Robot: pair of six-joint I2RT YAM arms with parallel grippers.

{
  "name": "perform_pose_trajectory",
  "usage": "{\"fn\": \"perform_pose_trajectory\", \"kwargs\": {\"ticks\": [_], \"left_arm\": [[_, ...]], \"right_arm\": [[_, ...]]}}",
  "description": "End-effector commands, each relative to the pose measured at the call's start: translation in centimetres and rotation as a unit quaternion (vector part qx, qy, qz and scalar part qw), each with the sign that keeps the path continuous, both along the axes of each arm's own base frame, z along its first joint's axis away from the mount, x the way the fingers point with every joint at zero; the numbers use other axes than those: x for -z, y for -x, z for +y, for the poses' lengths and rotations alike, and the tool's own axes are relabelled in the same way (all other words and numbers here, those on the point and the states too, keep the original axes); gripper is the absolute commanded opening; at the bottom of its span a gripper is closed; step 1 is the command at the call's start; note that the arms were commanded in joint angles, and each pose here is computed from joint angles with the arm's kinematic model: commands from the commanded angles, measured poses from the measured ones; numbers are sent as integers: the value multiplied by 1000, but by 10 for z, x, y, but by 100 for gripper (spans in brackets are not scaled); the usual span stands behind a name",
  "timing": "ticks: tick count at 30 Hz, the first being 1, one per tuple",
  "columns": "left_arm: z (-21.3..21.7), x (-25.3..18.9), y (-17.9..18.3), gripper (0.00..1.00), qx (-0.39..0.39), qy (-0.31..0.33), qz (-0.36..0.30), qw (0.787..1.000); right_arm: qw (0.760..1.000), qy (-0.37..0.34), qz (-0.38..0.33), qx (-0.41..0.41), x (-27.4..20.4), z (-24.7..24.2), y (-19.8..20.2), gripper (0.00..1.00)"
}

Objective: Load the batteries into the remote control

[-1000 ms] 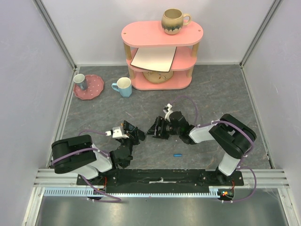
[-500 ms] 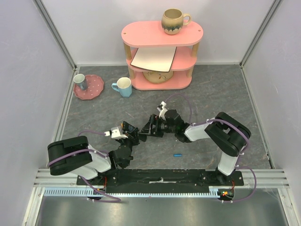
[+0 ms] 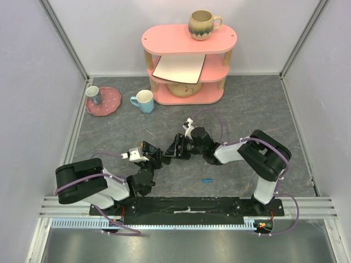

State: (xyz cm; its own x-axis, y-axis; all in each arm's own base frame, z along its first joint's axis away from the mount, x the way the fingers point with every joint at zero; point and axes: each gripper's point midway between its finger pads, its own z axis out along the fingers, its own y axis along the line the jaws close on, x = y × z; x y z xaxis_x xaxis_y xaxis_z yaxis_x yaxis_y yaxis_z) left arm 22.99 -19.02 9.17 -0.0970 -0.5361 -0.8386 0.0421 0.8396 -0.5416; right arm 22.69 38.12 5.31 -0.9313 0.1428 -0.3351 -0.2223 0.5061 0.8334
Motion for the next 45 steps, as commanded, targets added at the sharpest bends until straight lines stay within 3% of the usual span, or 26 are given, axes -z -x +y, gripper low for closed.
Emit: {"fn": "perform_pose_trajectory", "kwargs": {"ticks": [1, 8, 16, 27, 28, 32, 35, 37, 38, 39, 40, 45], "left_arm": [[15, 18, 6, 2, -2, -41, 13, 999], [14, 15, 5, 2, -1, -43, 8, 999], [17, 13, 5, 2, -5, -48, 4, 999], [22, 11, 5, 2, -14, -48, 3, 999], [22, 12, 5, 2, -14, -44, 5, 999], [16, 7, 8, 2, 2, -23, 6, 1000], [7, -5, 12, 2, 33, 8, 5, 999], [2, -27, 12, 2, 42, 54, -2, 998], [2, -18, 15, 2, 49, 28, 16, 998], [2, -21, 15, 2, 48, 47, 24, 997], [0, -41, 15, 2, 51, 79, 16, 995], [1, -65, 26, 2, 88, 105, 16, 990]], "right_arm": [[999, 31, -1, -9, 13, 4, 2, 69], [998, 57, 10, -13, 28, 1, 7, 56], [998, 68, 16, -7, 31, -7, 9, 51], [998, 64, 24, 2, 35, -23, 14, 30], [999, 42, 9, 2, 24, -18, 11, 31], [999, 23, -44, -12, -6, -16, 7, 60], [992, 40, -123, -7, -50, -24, -5, 69], [986, 83, -142, 7, -55, -38, -11, 71], [980, 79, -181, 8, -80, -40, -15, 71], [978, 103, -183, 12, -80, -50, -15, 72], [975, 109, -192, 19, -87, -54, -16, 72], [956, 122, -260, 50, -132, -81, -18, 73]]}}
